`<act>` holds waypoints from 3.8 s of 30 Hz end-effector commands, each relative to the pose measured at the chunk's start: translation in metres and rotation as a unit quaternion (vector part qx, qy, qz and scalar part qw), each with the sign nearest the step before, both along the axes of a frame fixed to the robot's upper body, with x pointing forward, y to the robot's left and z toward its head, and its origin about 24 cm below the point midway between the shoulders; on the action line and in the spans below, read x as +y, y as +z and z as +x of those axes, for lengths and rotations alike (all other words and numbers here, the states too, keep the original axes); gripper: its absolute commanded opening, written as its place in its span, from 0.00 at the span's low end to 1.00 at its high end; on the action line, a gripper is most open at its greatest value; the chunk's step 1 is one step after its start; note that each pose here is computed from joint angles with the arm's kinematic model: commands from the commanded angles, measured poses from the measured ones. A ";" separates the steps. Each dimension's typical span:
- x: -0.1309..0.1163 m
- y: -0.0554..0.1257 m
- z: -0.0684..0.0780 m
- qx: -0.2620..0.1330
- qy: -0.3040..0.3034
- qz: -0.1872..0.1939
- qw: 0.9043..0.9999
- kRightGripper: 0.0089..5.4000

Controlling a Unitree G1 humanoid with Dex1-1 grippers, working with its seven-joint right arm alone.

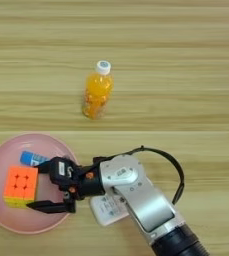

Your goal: Move the objects on the table

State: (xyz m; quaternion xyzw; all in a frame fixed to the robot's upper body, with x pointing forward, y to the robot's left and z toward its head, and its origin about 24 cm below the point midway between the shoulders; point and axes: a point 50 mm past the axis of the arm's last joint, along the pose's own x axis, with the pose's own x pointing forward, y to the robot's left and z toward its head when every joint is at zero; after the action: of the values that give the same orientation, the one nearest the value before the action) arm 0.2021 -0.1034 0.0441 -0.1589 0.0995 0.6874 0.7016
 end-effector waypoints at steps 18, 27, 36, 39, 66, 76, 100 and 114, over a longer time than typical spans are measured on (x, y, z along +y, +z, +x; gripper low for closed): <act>-0.008 0.057 0.032 -0.092 -0.049 0.078 0.991 0.62; -0.034 0.074 0.046 -0.107 -0.096 0.095 0.985 0.62; -0.094 0.072 0.069 -0.115 -0.199 0.049 0.972 0.62; -0.110 0.067 0.072 -0.110 -0.221 0.033 0.969 0.62; -0.136 0.023 0.074 -0.082 -0.245 -0.044 0.965 0.72; -0.139 0.036 0.077 -0.096 -0.253 -0.026 0.962 0.90; -0.162 0.100 0.054 -0.168 -0.214 0.009 0.962 0.99; -0.164 0.094 0.028 -0.090 -0.060 -0.028 0.994 0.99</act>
State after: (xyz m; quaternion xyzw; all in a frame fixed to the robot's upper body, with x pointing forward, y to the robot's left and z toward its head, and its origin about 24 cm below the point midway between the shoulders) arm 0.2244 -0.2645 0.1156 -0.1831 0.0712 0.6205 0.7592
